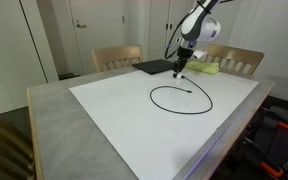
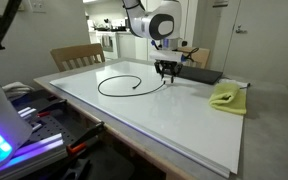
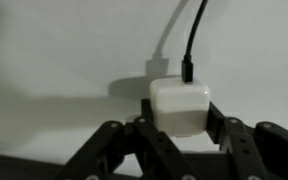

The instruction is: Take the charger and position it in the center of the table

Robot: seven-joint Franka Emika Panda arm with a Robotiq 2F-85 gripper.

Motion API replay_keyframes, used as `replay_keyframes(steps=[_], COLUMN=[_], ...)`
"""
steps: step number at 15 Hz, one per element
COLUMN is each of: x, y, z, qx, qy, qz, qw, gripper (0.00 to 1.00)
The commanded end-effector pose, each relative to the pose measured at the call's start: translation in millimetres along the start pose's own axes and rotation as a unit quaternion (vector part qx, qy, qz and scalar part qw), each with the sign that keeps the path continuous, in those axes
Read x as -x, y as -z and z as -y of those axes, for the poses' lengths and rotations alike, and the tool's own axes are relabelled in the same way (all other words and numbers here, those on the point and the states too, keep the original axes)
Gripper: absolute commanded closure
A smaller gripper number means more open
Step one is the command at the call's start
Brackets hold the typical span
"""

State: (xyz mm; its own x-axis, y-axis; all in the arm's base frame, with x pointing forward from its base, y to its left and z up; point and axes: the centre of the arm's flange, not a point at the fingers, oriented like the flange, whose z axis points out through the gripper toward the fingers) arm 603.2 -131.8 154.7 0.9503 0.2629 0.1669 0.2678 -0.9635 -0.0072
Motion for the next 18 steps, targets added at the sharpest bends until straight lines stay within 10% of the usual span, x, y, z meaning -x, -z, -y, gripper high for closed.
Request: replay_keyframes(steps=[1, 7, 8, 9, 12, 13, 18], x=[-57.3, -118.3, -101.3, -105.6, -103.9, -101.0, -92.1], y=[-7.5, -12.4, -5.3, -7.1, -9.1, -8.7, 6.3], z=[22.0, 89.7, 90.4, 96.6, 94.4, 96.7, 131.0], qx=[-0.023, -0.065, -0.055, -0.058, -0.055, -0.065, -0.177], qy=[0.096, 0.248, 0.204, 0.209, 0.206, 0.22, 0.276], qz=[-0.004, -0.028, -0.025, -0.028, -0.025, -0.033, -0.105], qw=[0.9951, 0.9661, 0.9771, 0.9757, 0.9767, 0.9728, 0.9387], gripper=[0.72, 0.72, 0.72, 0.47, 0.47, 0.72, 0.72])
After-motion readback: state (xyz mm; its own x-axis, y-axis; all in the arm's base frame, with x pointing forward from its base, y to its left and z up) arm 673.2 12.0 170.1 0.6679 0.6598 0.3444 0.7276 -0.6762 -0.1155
